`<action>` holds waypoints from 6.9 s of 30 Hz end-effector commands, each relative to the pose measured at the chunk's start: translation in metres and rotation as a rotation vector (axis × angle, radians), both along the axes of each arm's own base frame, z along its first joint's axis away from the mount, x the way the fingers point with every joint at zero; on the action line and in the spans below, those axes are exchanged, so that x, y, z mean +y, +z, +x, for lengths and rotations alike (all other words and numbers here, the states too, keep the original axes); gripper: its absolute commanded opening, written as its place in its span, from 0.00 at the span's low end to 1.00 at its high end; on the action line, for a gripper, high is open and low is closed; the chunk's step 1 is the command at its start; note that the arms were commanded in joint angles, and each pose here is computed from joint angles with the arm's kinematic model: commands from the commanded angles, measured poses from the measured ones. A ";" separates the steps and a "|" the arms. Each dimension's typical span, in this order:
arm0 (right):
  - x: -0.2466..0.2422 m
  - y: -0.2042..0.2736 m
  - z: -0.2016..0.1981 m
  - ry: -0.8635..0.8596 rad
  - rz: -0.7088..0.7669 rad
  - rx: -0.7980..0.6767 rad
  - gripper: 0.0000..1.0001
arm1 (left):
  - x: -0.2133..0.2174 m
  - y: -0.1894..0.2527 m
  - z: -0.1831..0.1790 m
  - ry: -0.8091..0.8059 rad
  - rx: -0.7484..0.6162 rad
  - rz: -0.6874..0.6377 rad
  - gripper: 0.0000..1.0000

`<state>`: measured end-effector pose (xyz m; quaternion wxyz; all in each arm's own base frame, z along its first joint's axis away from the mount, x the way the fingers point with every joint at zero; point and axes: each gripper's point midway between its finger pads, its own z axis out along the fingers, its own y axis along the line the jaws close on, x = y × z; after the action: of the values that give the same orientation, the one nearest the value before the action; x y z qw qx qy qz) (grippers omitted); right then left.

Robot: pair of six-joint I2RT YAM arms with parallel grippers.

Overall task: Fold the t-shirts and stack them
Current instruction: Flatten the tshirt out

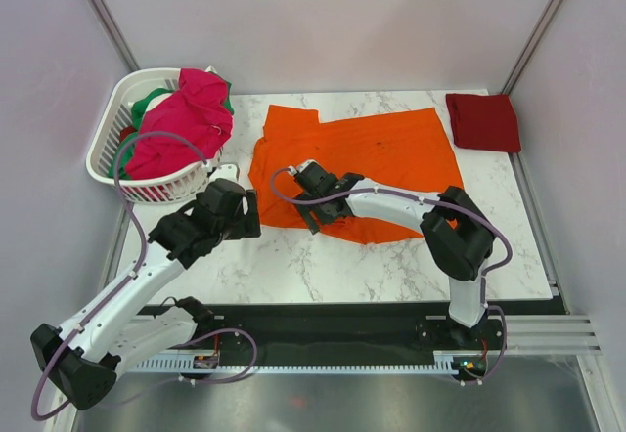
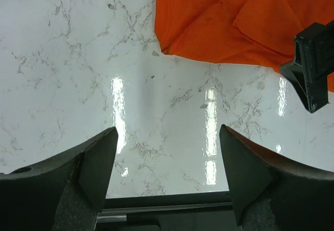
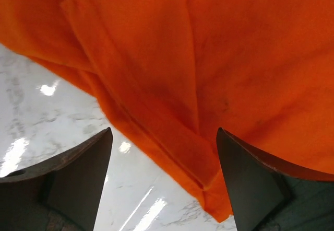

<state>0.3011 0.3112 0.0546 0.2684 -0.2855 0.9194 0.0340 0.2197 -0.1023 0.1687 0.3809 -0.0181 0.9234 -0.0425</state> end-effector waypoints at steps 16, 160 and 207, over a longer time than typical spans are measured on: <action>-0.021 -0.007 0.022 0.017 -0.210 -0.088 0.51 | 0.005 -0.002 0.008 -0.001 -0.019 0.054 0.86; -0.182 0.041 -0.055 -0.632 0.431 0.068 0.98 | -0.133 -0.158 -0.115 -0.001 0.348 -0.177 0.42; -0.384 -0.062 -0.057 -1.498 0.608 0.074 0.60 | -0.111 -0.130 -0.107 -0.088 0.308 -0.246 0.02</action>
<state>0.2705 -0.0914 0.0245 0.3175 0.4878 0.8077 0.0946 0.1033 -0.2064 0.0288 0.2091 -0.0448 0.9630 -0.1644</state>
